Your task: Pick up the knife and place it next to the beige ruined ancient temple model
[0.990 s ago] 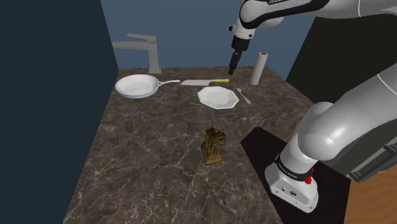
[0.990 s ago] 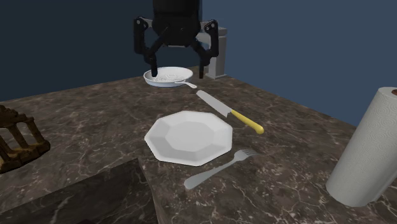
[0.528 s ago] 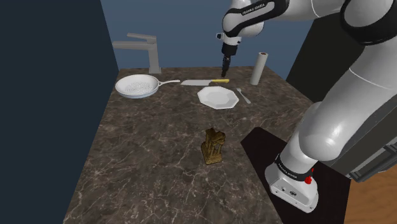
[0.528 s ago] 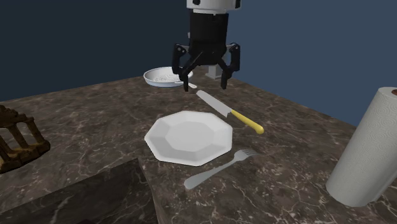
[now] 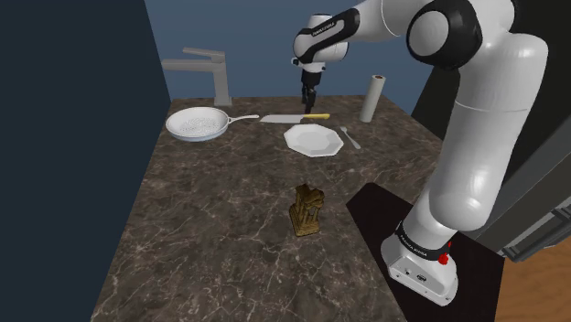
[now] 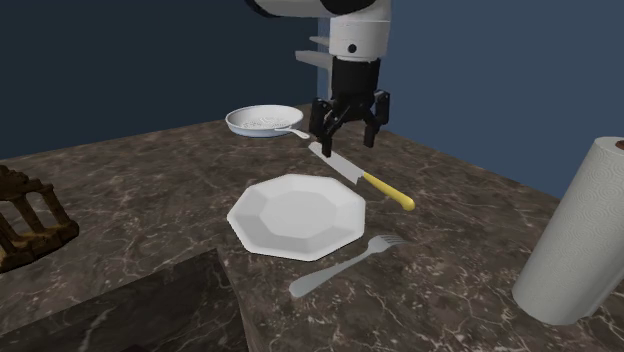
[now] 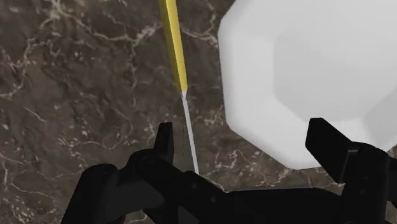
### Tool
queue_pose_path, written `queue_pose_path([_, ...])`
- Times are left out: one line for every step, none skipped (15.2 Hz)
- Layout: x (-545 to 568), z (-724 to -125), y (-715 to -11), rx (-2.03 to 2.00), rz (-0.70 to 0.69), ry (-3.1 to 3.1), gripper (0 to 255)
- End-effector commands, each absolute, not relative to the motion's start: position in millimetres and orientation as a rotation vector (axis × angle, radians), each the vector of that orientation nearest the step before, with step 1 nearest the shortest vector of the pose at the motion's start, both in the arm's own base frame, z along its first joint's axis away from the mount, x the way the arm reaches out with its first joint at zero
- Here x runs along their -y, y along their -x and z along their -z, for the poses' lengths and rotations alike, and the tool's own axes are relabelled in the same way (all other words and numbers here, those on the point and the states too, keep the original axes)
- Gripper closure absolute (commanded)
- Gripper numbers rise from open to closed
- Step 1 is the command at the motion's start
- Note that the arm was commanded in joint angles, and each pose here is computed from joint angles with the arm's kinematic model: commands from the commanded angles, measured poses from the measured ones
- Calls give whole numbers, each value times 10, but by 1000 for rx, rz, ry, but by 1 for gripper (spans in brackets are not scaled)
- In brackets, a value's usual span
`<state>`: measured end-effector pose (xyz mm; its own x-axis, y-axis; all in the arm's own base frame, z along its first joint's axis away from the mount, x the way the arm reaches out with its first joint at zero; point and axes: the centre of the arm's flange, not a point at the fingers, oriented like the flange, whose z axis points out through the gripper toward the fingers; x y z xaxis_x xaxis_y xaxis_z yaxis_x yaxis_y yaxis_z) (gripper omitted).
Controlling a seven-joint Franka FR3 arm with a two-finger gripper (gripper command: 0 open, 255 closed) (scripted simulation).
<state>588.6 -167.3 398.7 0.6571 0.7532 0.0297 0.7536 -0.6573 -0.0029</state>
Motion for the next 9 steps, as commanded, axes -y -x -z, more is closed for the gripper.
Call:
queue_pose_path([1667, -3824, -6121, 1389, 34, 2807, 0])
queue_pose_path([1664, -3754, -6234, 1433, 31, 2787, 0])
queue_pose_path([1659, -3698, -6326, 1468, 28, 2771, 0])
queue_pose_path([1659, -3645, -6327, 1468, 28, 2771, 0])
queue_pose_path([1658, -3592, -6327, 1468, 28, 2771, 0])
queue_pose_path([1657, -3539, -6328, 1468, 28, 2771, 0])
queue_pose_path([1656, -3487, -6329, 1468, 28, 2771, 0])
queue_pose_path([1656, -3434, -6330, 1468, 28, 2771, 0])
queue_pose_path([1655, -3381, -6330, 1468, 28, 2771, 0])
